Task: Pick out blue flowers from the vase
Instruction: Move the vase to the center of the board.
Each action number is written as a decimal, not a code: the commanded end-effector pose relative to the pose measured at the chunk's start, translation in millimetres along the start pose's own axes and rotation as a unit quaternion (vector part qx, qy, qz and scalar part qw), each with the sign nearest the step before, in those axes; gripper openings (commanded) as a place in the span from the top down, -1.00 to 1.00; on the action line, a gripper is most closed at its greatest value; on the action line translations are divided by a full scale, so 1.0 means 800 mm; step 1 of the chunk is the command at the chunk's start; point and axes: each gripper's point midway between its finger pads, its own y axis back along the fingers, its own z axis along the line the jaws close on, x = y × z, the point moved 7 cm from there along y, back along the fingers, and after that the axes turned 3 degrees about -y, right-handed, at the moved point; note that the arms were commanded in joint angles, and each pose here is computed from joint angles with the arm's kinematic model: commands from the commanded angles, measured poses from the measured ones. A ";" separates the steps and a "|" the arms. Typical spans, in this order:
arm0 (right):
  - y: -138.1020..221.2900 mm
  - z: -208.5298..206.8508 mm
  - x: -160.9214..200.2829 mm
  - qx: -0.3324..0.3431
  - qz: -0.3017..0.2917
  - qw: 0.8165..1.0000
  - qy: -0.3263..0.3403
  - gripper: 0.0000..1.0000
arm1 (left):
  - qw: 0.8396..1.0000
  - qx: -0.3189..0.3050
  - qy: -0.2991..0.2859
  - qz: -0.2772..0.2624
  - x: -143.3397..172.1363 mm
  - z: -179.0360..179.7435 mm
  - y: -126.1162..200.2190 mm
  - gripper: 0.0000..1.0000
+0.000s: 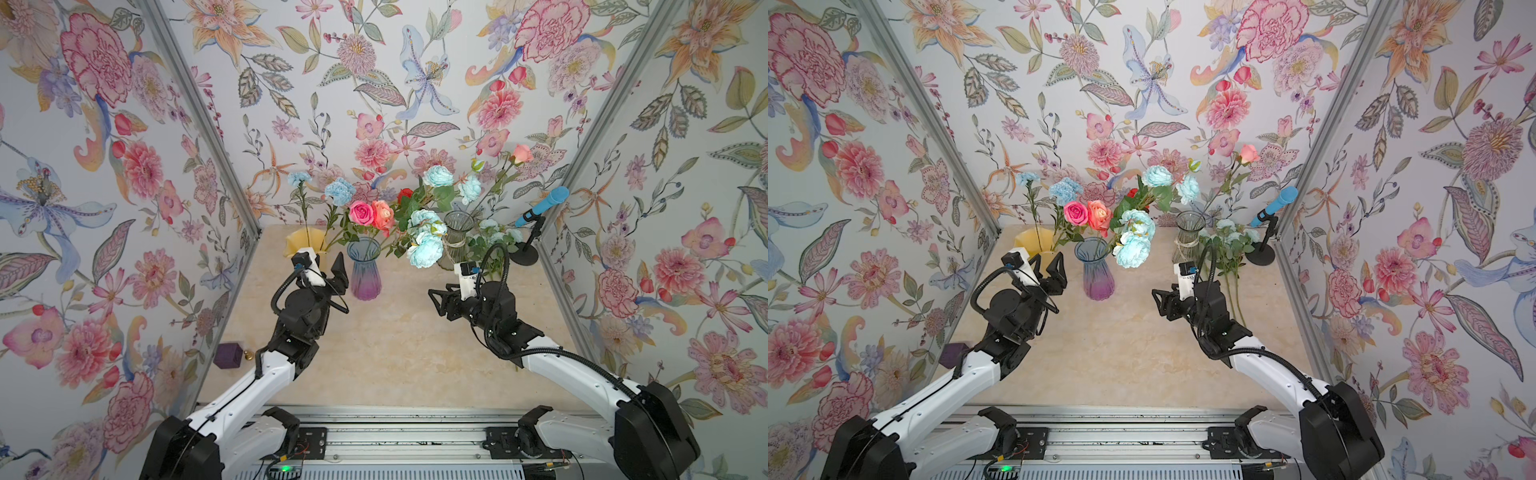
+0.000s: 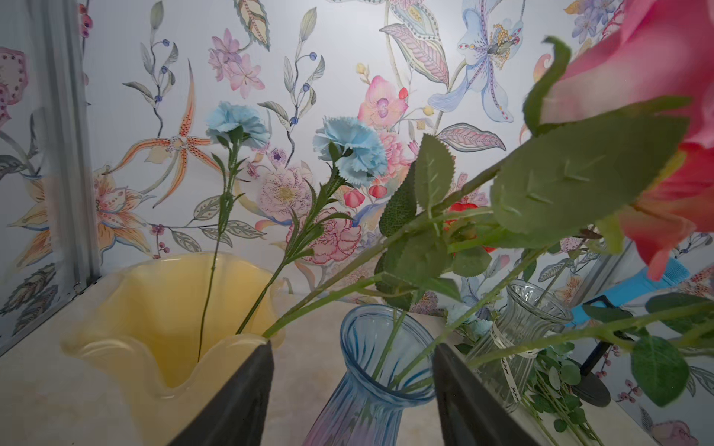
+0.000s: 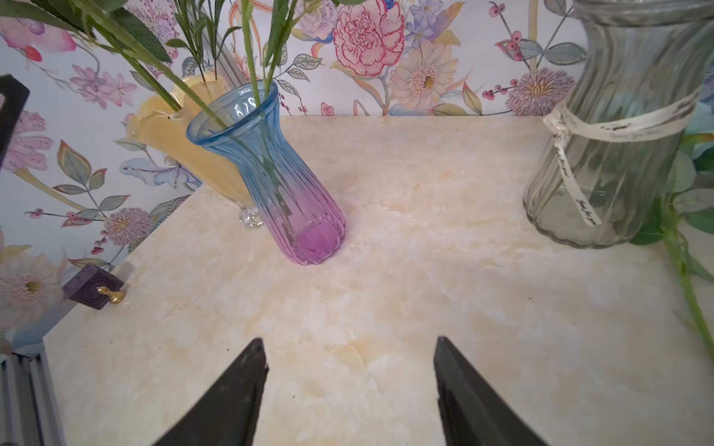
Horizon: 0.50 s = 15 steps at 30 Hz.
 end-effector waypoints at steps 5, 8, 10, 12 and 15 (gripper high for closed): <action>0.030 -0.015 -0.043 0.023 -0.100 0.995 0.006 -0.44 | 0.995 0.003 -0.007 0.098 0.020 -0.014 -0.047 -0.24; 0.038 -0.031 -0.043 0.030 -0.109 0.993 -0.017 -0.44 | 0.993 -0.015 -0.024 0.117 0.017 -0.015 -0.062 -0.24; 0.040 -0.038 -0.042 0.028 -0.111 0.993 -0.028 -0.43 | 0.991 -0.032 -0.035 0.124 0.018 -0.013 -0.070 -0.23; 0.040 -0.040 -0.042 0.026 -0.111 0.993 -0.032 -0.42 | 0.989 -0.042 -0.040 0.135 0.022 -0.010 -0.078 -0.22; 0.039 -0.040 -0.043 0.025 -0.109 0.993 -0.034 -0.42 | 0.987 -0.046 -0.036 0.151 0.030 -0.008 -0.090 -0.16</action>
